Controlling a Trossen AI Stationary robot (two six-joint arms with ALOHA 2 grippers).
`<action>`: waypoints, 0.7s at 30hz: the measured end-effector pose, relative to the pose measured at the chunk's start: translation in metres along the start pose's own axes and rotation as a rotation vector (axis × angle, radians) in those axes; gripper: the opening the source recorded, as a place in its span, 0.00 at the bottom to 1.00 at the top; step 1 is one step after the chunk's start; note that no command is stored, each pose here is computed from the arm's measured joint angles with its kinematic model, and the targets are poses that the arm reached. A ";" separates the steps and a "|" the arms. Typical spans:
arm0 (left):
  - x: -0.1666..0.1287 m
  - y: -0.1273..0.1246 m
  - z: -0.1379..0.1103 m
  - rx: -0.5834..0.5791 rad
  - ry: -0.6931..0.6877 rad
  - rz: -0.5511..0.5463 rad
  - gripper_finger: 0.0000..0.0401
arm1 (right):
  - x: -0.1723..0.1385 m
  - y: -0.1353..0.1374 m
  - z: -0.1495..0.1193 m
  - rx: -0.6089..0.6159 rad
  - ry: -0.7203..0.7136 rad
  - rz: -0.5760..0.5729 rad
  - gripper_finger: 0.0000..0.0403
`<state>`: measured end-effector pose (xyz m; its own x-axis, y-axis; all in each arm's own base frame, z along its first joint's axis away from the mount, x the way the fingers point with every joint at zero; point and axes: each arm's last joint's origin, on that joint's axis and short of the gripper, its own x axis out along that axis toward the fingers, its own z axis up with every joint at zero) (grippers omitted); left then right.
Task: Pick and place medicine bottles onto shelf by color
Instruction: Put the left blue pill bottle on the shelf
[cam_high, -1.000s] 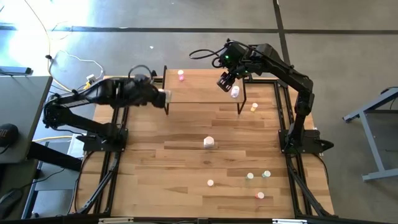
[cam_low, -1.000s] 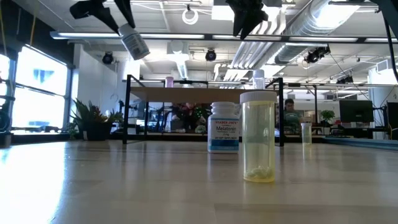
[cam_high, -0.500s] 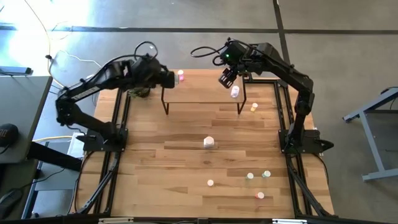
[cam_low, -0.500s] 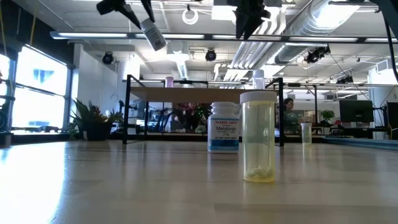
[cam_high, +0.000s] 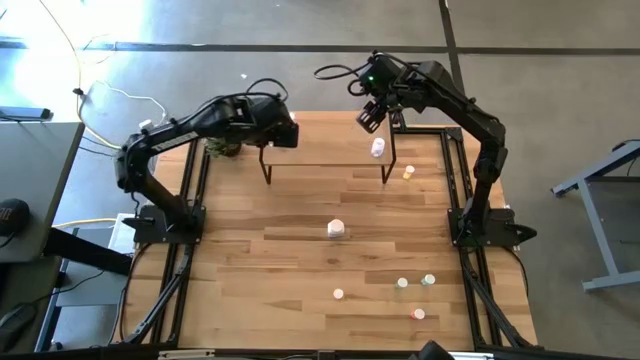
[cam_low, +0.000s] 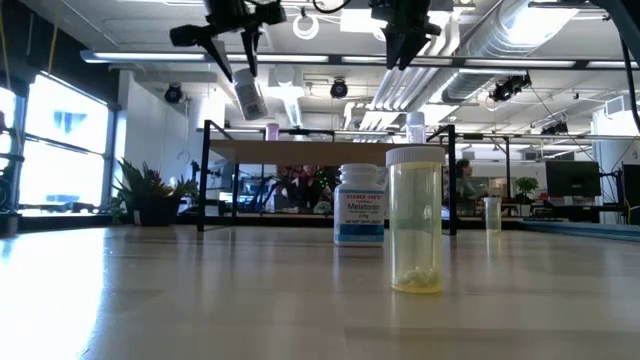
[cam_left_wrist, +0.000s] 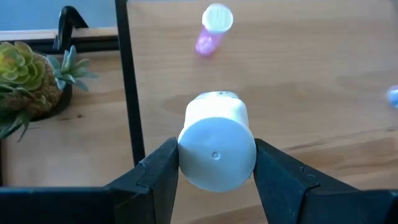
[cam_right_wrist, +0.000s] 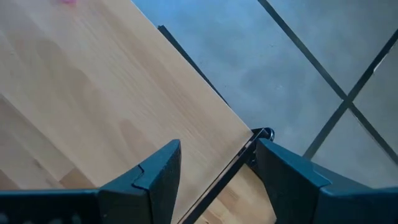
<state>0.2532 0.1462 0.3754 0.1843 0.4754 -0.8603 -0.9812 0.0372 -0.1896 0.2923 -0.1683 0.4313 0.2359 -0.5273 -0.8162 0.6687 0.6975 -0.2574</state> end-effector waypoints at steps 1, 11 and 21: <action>0.004 -0.002 -0.001 0.005 0.012 0.009 0.41 | 0.000 -0.001 0.000 -0.006 0.001 -0.001 0.50; 0.028 -0.011 -0.002 0.039 0.062 0.071 0.41 | 0.001 -0.002 0.000 -0.033 0.002 -0.004 0.50; 0.039 -0.009 0.002 0.031 0.072 0.118 0.41 | 0.001 -0.002 0.000 -0.036 0.002 -0.004 0.50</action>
<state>0.2695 0.1664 0.3447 0.0701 0.4134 -0.9078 -0.9974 0.0129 -0.0712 0.2909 -0.1706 0.4313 0.2318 -0.5287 -0.8165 0.6438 0.7126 -0.2787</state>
